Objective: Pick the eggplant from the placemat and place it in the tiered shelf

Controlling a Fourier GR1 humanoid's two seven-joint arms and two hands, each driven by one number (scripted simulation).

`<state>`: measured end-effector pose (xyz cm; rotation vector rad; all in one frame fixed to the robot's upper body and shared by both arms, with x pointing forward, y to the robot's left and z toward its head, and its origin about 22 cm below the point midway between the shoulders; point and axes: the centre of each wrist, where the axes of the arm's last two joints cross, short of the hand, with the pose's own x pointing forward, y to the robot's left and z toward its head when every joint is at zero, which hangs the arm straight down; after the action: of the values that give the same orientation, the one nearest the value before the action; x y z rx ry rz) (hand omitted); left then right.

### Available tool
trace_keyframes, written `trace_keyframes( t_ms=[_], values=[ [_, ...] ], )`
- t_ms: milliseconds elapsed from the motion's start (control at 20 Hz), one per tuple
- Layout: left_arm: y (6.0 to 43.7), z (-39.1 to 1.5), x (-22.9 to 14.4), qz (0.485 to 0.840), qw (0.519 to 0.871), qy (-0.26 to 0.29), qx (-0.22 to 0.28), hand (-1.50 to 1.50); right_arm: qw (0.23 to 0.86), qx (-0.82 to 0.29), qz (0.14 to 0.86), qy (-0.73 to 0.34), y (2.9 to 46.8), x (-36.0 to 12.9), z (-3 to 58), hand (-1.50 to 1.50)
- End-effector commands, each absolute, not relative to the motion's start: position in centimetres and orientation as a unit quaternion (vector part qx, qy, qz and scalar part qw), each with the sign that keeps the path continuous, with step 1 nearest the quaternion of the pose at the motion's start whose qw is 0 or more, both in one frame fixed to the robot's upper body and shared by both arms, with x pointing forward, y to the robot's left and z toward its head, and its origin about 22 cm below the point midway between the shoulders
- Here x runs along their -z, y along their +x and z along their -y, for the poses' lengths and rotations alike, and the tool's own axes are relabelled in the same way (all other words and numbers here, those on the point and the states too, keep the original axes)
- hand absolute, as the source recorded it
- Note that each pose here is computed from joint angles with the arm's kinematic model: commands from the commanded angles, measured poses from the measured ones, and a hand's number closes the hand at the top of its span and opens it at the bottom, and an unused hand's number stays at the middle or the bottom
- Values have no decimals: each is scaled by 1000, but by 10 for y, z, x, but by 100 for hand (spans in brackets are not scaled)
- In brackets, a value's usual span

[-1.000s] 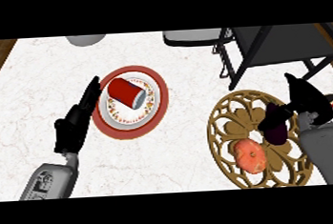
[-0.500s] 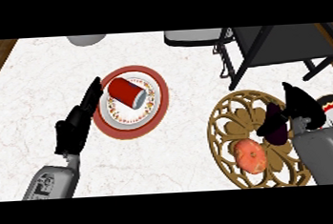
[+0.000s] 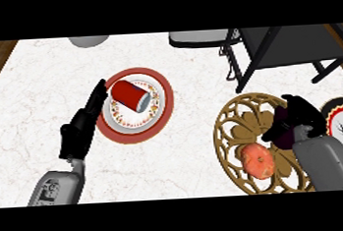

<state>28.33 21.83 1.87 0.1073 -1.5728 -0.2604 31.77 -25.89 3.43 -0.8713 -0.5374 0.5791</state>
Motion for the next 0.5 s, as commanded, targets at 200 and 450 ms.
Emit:
trace_keyframes(
  t_ms=[200, 450],
  values=[
    [288, -234, -23, 701, 702, 42, 117, 0, 812, -335, 242, -413, 303, -22, 265, 150],
    [289, -223, -33, 706, 698, 47, 113, 0, 798, -341, 251, -430, 309, -55, 265, 150]
  ],
)
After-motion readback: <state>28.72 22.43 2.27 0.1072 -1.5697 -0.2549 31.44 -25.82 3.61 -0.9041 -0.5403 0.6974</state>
